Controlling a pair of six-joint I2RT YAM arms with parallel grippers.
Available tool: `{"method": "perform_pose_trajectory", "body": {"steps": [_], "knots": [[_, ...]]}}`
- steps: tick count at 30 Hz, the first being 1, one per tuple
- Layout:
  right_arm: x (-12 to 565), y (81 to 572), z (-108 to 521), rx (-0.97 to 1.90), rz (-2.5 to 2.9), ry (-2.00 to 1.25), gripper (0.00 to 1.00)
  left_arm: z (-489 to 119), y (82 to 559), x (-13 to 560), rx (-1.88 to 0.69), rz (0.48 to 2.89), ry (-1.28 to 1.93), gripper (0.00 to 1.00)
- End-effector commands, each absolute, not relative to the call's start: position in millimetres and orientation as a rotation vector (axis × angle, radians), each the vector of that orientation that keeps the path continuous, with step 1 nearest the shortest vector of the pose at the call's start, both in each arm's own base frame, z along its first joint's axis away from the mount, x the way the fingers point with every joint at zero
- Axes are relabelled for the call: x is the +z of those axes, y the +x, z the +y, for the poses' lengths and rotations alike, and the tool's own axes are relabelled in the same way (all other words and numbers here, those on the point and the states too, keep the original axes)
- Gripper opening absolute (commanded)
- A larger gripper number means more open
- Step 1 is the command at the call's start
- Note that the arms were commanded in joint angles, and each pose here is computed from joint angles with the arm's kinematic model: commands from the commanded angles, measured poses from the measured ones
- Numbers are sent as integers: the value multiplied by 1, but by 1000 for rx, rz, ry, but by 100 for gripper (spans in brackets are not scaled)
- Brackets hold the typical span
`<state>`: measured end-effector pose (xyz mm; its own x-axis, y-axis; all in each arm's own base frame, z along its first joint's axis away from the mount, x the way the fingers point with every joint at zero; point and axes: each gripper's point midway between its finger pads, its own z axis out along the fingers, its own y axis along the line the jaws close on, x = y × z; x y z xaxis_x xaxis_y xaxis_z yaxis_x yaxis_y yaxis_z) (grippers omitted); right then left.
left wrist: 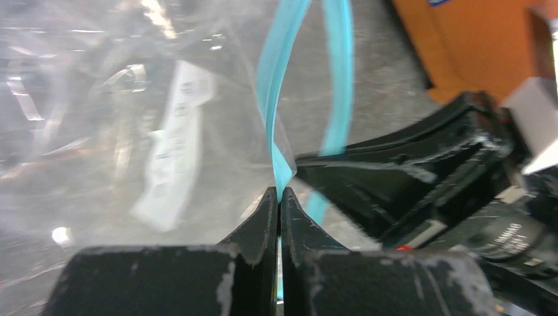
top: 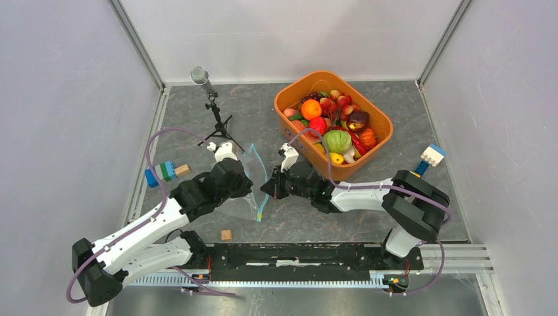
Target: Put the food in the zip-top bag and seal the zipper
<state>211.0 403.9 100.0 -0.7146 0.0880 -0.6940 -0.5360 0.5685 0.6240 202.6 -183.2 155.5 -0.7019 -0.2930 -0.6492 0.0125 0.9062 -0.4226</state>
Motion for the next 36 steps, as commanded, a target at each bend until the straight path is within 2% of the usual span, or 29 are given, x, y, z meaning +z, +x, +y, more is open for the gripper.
{"method": "perform_pose_trajectory", "body": {"steps": [1,5,7,12,15,18,20,23,25,27,30,31,36], "knots": [[97,239,379,829,2125,-369,0,-133,205,164,-208,2280,-186,2],[78,260,351,481,2214,-453,0,-102,204,182,-17,2261,-168,2],[74,265,340,395,2231,-465,0,-94,203,187,43,2265,-159,2],[101,255,376,641,2149,-601,0,-114,204,181,5,2334,-68,2],[109,256,380,638,2146,-638,3,-125,203,175,-25,2380,-32,2],[123,248,388,709,2104,-703,12,-144,203,169,-133,2395,1,2],[134,242,391,766,2071,-722,21,-152,203,164,-180,2398,-3,2],[151,233,393,845,2023,-726,34,-157,205,156,-194,2411,-12,2],[159,231,389,860,2009,-713,36,-157,205,150,-180,2420,-9,2],[169,228,387,879,1988,-709,44,-157,206,147,-169,2424,-10,2],[182,226,378,880,1956,-687,46,-160,208,147,-182,2416,-12,2],[185,227,372,862,1946,-666,50,-160,208,147,-188,2413,-14,2],[213,258,323,625,1896,-530,54,-165,208,150,-222,2407,4,2]]}}
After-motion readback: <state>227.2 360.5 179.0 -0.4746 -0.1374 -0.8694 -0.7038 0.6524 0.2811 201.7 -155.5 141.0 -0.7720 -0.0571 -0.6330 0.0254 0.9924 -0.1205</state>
